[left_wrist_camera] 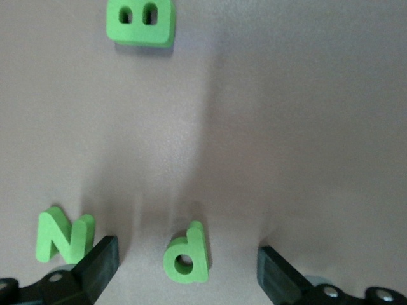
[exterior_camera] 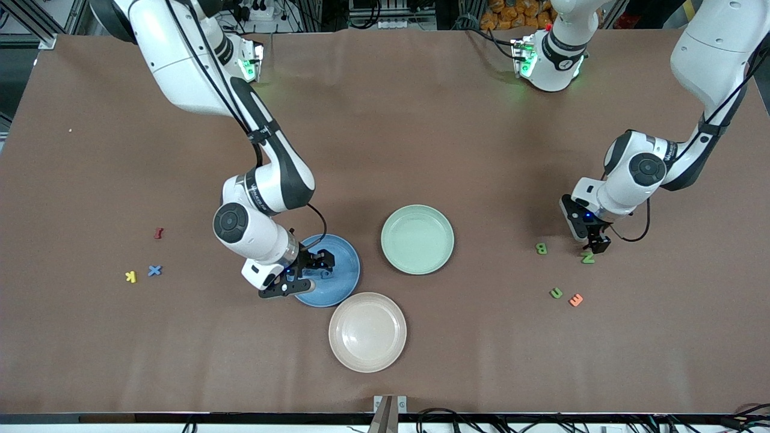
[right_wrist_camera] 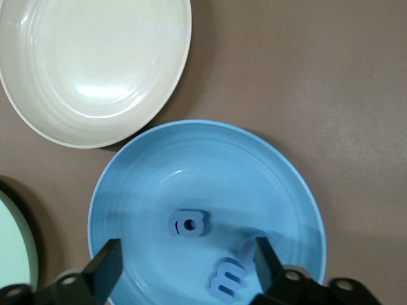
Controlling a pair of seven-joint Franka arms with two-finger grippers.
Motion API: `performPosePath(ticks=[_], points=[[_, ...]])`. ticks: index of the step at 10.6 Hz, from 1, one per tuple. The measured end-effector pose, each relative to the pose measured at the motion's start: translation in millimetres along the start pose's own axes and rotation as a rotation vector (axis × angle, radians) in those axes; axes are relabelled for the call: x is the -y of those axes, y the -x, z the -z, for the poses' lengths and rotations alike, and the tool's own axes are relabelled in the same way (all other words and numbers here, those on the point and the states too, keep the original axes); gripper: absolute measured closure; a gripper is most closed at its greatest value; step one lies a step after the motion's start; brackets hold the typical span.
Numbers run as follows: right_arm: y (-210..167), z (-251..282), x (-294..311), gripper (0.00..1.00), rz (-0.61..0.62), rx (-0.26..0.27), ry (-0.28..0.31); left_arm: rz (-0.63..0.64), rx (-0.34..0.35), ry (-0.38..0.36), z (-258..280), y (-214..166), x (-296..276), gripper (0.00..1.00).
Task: Sort letters by color into matching plates
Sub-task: 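Carry the blue C onto the blue plate and release it, then move the right gripper to the blue X while the left gripper grasps green d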
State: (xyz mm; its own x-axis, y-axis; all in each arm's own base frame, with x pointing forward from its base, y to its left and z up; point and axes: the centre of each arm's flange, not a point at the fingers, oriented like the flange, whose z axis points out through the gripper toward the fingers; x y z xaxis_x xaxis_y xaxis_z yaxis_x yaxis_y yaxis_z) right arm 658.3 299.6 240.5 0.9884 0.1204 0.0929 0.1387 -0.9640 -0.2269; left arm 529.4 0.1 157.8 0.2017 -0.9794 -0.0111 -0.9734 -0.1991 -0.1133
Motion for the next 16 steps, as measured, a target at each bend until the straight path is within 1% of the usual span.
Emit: performPosePath(ticks=[1, 3, 5, 7, 8, 11, 12, 13, 14, 16], points=[[-3, 2, -6, 0.0, 0.008, -0.006, 0.006, 0.0, -0.004, -0.002, 1, -1, 1, 0.0], [-10, 9, -30, 0.0, 0.046, -0.02, 0.031, 0.0, -0.01, -0.004, 3, -3, 1, 0.0], [-20, 19, -74, 0.0, 0.101, -0.026, 0.06, 0.004, -0.016, -0.006, 4, -3, 2, 0.0], [-25, 30, -126, 0.0, 0.151, 0.007, 0.071, 0.013, -0.018, -0.007, 5, -1, 3, 0.0], [-26, 38, -152, 0.0, 0.16, 0.021, 0.078, 0.024, -0.019, -0.007, 5, -2, 3, 0.05], [-23, 55, -220, 0.0, 0.152, 0.052, 0.105, 0.036, -0.021, -0.022, 10, -2, 8, 0.48], [-18, 56, -242, 0.0, 0.134, 0.068, 0.13, 0.04, -0.022, -0.027, 12, -2, 9, 0.6], [-11, 56, -265, 0.0, 0.11, 0.083, 0.152, 0.046, -0.023, -0.027, 12, -2, 10, 0.61], [-3, 55, -286, 0.0, 0.083, 0.099, 0.165, 0.053, -0.023, -0.029, 13, -2, 10, 0.67], [15, 60, -326, 0.0, 0.024, 0.119, 0.171, 0.054, -0.021, -0.031, 16, -2, 9, 0.69]])
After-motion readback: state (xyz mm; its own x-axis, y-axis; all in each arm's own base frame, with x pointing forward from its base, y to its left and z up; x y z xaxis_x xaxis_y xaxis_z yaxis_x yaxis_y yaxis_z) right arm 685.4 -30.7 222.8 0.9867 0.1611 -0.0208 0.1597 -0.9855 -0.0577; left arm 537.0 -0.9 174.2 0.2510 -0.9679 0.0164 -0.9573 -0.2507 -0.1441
